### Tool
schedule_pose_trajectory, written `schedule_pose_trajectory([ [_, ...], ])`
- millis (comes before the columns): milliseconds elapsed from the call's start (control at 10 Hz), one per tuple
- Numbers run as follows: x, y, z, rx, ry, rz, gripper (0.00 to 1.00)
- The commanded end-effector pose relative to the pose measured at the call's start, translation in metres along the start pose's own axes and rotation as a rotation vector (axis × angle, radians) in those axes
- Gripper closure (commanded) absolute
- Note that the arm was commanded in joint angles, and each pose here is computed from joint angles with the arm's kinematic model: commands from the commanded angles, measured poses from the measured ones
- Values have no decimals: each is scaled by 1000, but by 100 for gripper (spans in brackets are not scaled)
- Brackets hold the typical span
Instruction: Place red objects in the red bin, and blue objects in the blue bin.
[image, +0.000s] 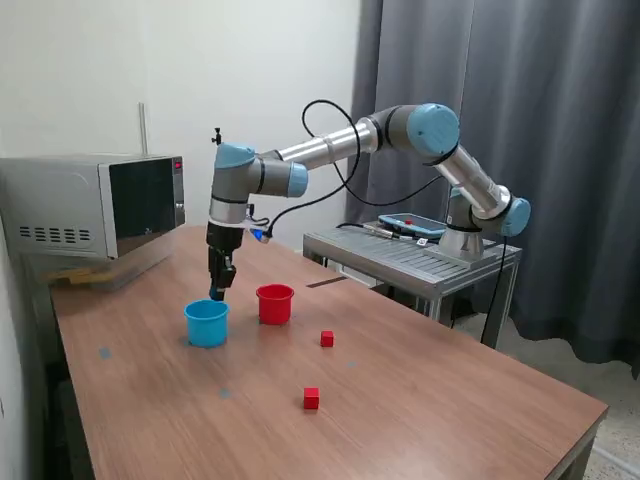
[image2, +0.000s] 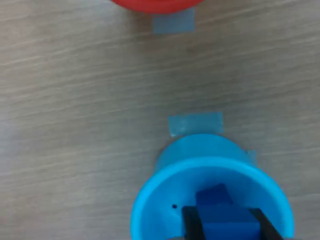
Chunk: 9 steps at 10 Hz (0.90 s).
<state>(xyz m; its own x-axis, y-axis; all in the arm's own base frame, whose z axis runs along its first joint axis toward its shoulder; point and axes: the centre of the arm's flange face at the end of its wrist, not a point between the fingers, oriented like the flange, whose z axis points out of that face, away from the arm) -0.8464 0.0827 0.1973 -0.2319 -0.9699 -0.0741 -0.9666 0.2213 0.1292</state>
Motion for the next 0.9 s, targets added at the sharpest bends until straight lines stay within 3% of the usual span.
schedule_pose_trajectory([
  [0,-3,2,4,-1,1,3,100],
  [300,-2,3,7,1,3,3,100],
  [400,-3,3,5,-2,3,4,0],
  [800,0,4,3,-5,3,1,0],
])
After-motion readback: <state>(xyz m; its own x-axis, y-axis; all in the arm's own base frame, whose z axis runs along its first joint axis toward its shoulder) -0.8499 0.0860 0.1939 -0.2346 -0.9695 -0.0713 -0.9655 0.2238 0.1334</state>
